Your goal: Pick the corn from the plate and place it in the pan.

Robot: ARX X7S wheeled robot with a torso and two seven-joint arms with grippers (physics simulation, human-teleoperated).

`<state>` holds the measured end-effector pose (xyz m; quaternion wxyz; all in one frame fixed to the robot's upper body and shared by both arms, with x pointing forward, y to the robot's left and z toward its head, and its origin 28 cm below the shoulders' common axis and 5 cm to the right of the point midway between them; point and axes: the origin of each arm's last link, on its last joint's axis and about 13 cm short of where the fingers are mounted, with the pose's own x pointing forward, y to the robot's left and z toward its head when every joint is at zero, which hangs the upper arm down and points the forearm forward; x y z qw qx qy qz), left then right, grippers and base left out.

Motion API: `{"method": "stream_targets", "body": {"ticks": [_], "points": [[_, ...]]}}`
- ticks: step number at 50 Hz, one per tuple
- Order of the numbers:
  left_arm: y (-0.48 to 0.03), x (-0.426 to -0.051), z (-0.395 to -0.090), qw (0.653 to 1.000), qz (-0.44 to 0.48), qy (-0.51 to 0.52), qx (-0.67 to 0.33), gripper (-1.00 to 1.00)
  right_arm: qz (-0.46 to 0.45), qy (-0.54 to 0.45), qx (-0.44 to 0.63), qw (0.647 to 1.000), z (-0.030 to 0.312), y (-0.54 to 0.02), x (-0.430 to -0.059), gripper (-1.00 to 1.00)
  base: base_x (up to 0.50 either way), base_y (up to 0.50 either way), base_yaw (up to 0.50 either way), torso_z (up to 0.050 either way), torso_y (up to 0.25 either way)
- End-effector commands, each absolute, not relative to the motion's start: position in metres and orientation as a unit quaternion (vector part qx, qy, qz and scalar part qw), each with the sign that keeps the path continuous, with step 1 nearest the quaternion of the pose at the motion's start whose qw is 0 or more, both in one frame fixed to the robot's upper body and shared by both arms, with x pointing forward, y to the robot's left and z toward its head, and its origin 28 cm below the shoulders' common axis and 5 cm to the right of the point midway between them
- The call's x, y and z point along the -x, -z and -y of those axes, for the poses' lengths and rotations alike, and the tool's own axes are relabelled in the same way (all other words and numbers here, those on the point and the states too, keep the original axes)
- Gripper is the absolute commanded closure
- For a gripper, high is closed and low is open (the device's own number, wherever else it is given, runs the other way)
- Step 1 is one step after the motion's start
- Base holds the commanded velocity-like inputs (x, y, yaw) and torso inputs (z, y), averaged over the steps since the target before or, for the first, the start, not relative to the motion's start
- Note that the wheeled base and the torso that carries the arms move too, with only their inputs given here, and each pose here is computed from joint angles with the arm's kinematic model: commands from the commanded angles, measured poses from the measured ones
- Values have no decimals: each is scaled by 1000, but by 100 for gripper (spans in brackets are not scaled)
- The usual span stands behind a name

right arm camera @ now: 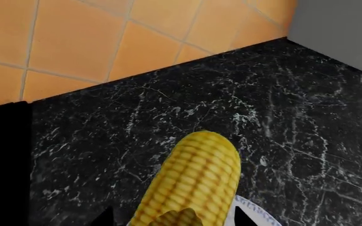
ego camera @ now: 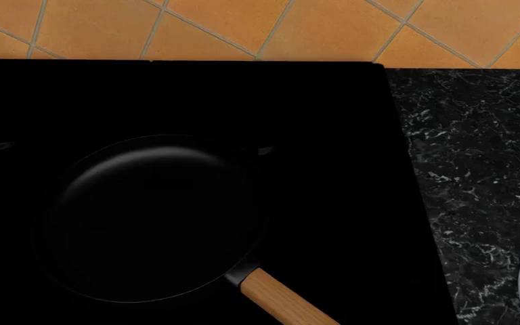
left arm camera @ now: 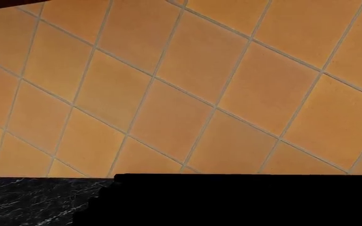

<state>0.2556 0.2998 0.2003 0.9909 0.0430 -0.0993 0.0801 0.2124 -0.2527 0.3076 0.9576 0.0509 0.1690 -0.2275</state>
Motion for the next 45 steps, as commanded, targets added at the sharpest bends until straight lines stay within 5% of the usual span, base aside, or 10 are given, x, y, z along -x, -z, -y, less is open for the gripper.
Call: {"method": "stream_targets", "body": {"ticks": [1, 45], "points": [[-201, -256, -299, 991, 100, -79, -44, -100, -155, 206, -34, 966, 246, -319, -211, 100, 0, 0, 0, 0, 0], [-205, -251, -298, 991, 102, -77, -47, -100, -135, 8, 26, 991, 149, -346, -276, 100, 0, 0, 0, 0, 0]]}}
